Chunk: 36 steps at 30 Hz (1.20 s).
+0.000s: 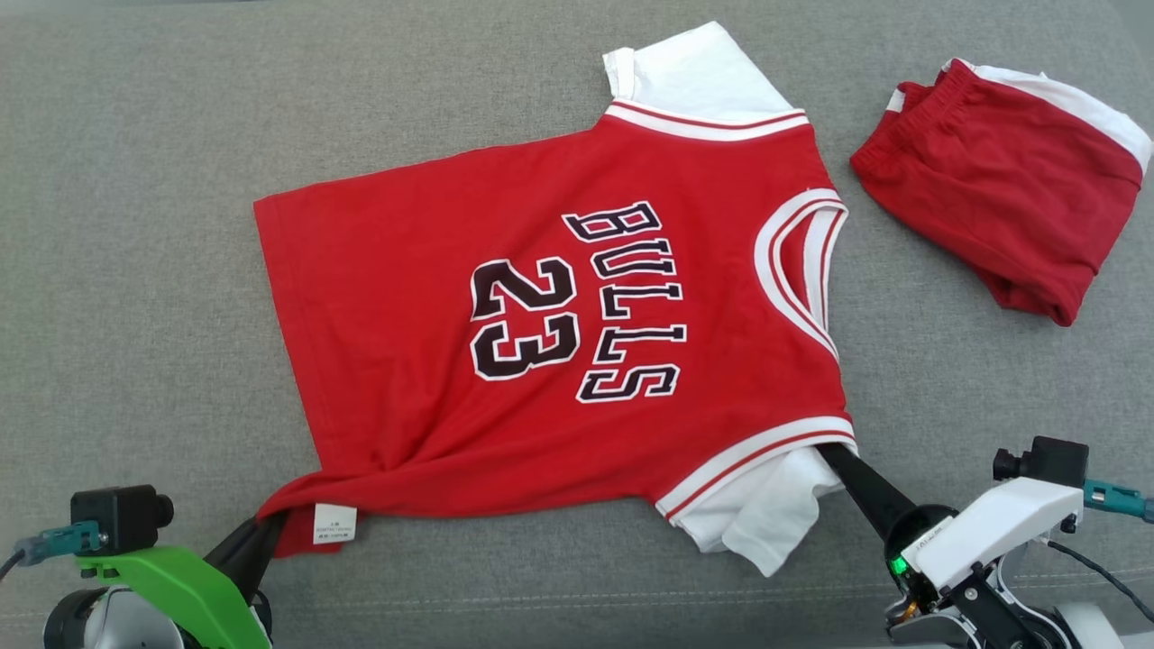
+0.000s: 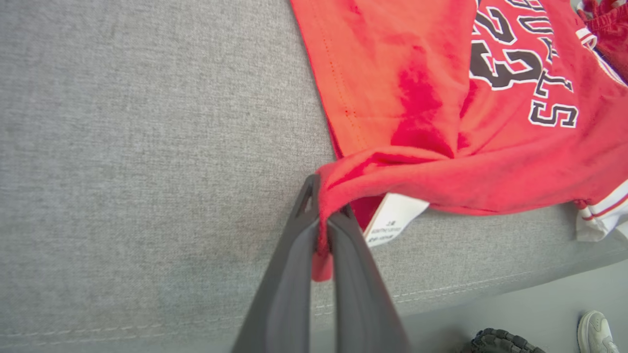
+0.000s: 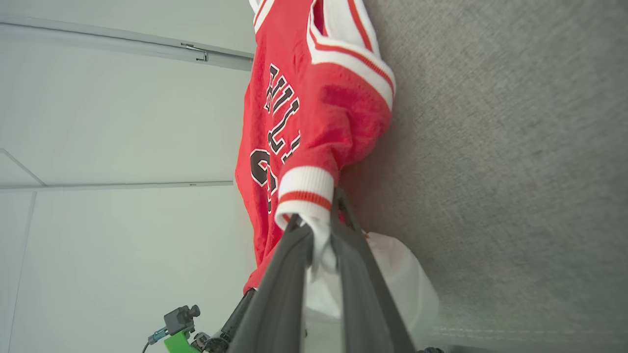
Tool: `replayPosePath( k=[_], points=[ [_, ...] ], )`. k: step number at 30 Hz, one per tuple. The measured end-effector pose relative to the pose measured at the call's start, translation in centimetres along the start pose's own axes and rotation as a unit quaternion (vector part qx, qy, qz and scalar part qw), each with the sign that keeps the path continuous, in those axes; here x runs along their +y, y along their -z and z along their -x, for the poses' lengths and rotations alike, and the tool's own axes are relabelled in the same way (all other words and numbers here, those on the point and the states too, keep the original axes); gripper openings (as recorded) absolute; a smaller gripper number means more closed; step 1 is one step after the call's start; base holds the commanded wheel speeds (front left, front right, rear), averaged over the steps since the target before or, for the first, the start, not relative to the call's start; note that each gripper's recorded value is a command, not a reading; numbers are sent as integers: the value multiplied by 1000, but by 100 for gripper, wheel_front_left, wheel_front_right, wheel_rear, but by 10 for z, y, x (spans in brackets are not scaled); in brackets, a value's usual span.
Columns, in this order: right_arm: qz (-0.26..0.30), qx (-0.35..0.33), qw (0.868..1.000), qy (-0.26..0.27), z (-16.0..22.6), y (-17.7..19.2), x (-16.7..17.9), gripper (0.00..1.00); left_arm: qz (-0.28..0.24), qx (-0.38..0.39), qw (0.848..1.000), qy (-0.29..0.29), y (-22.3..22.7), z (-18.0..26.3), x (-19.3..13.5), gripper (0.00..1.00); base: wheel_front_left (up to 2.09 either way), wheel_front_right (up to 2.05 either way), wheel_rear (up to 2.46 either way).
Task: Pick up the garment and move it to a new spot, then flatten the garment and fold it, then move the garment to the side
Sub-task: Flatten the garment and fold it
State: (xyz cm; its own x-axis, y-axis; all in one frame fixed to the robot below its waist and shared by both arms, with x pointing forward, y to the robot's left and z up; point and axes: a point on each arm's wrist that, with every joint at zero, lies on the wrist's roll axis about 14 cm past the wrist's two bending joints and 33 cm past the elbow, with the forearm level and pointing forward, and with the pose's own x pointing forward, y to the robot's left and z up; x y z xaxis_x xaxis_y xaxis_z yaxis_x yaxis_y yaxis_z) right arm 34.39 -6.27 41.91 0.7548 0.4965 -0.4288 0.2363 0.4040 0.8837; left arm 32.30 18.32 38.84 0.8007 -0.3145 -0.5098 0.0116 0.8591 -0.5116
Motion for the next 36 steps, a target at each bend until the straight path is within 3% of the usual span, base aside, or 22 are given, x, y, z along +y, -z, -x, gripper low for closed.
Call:
replayPosePath(
  k=[11,19,24,25,26,28,29,30,36],
  points=[
    [40,46,998,17,7,-1,-11,0,19,112,993,28,36,-1,-13,0,0,0,0],
    [73,28,995,54,12,-29,-32,0,25,125,991,35,36,-1,-16,0,0,0,0],
    [89,49,993,66,13,-27,-39,0,34,135,990,33,37,1,-14,0,0,0,0],
    [91,51,992,68,13,-27,-40,5,35,137,989,33,37,2,-14,10,0,0,0],
    [90,52,992,69,12,-26,-41,23,37,138,989,33,37,2,-14,21,0,0,0],
    [89,57,992,70,12,-24,-42,47,39,138,989,30,37,2,-13,47,0,0,0],
    [89,60,992,71,11,-22,-42,82,40,137,989,31,37,2,-13,100,0,0,0],
    [88,62,992,71,11,-21,-42,99,44,137,989,33,37,2,-15,100,0,0,0],
    [85,69,991,71,12,-15,-43,100,92,150,983,55,55,3,-35,100,0,0,0]
  ],
)
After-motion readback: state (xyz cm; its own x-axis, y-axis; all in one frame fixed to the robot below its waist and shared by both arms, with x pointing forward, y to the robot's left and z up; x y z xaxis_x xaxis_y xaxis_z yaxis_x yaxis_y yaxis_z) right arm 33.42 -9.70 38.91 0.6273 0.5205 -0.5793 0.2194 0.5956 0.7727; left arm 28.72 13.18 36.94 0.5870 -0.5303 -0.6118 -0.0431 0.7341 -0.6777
